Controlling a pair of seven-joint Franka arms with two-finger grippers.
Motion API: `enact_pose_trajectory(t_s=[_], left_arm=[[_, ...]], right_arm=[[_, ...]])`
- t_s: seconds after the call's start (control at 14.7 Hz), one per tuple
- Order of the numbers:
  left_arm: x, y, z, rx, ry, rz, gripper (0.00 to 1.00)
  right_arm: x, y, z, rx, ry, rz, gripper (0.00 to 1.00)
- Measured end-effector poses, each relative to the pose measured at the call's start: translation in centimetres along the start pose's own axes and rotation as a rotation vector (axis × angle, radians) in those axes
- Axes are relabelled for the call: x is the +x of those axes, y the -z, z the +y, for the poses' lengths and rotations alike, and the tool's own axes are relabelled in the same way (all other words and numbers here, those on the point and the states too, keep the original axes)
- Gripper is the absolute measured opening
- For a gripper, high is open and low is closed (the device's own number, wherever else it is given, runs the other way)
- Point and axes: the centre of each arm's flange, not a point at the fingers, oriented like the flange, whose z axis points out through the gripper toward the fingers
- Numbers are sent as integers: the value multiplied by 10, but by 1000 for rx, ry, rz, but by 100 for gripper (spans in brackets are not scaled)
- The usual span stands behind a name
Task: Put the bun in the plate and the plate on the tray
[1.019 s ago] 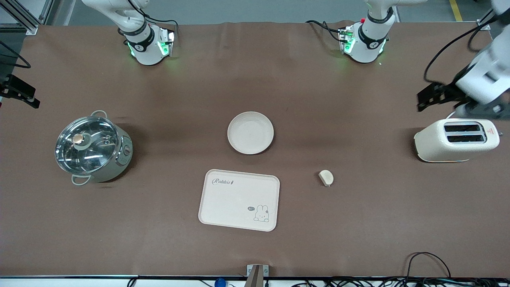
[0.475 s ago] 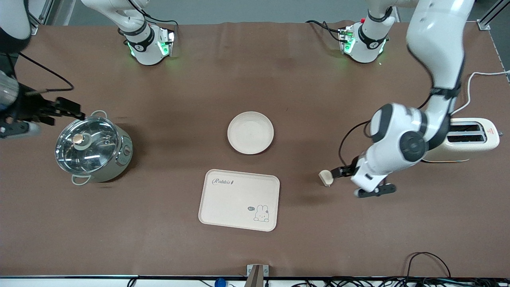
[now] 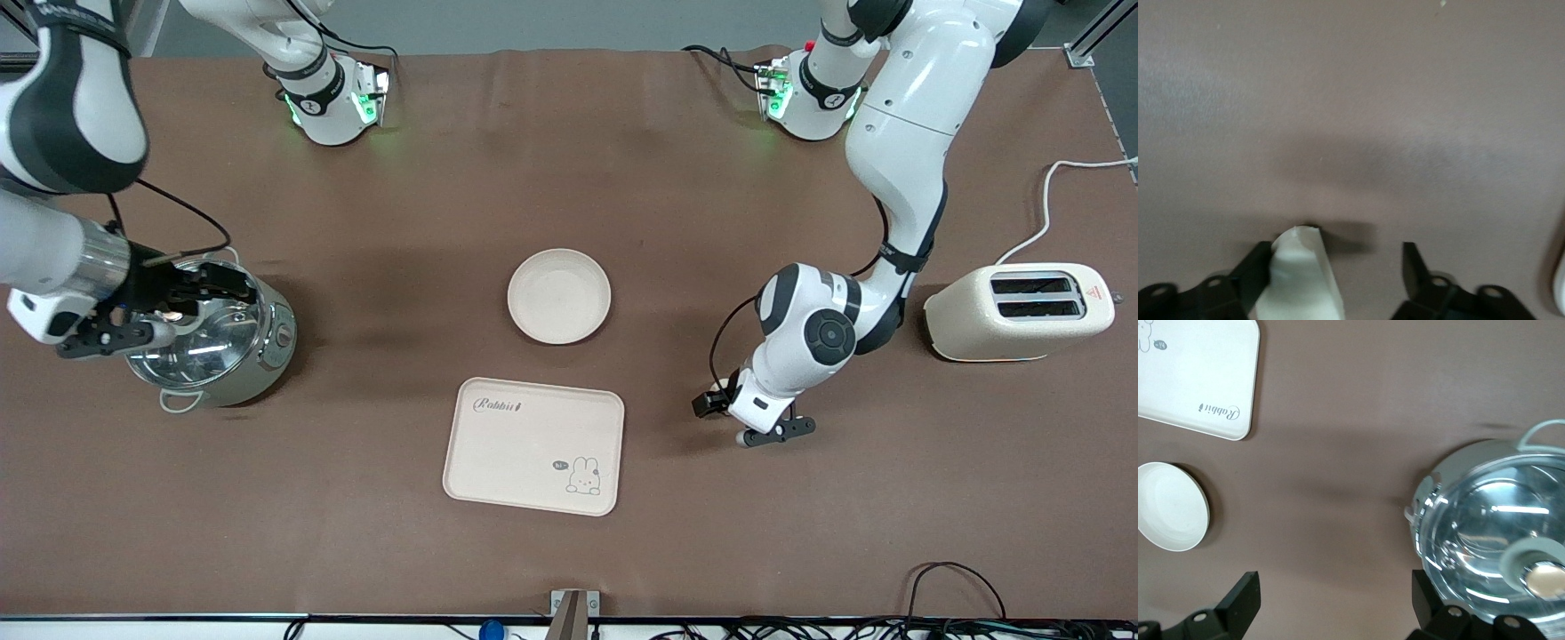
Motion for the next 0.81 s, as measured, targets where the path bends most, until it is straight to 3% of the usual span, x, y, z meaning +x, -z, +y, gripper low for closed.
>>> enact_pose_trajectory(t_s=[0.27, 0.41, 0.61, 0.81], left_arm=[[-8, 2, 3, 3, -12, -6, 36], [-11, 4, 8, 2, -21, -5, 21], [-23, 16, 36, -7, -26, -6, 15], [-68, 43, 115, 4, 107, -51, 15]], right_arm=[[0, -50, -25, 90, -11, 4, 100], [-3, -75, -27, 112, -31, 0, 100], [-9, -102, -40, 165, -74, -20, 100], [-16, -131, -57, 194, -97, -8, 100]])
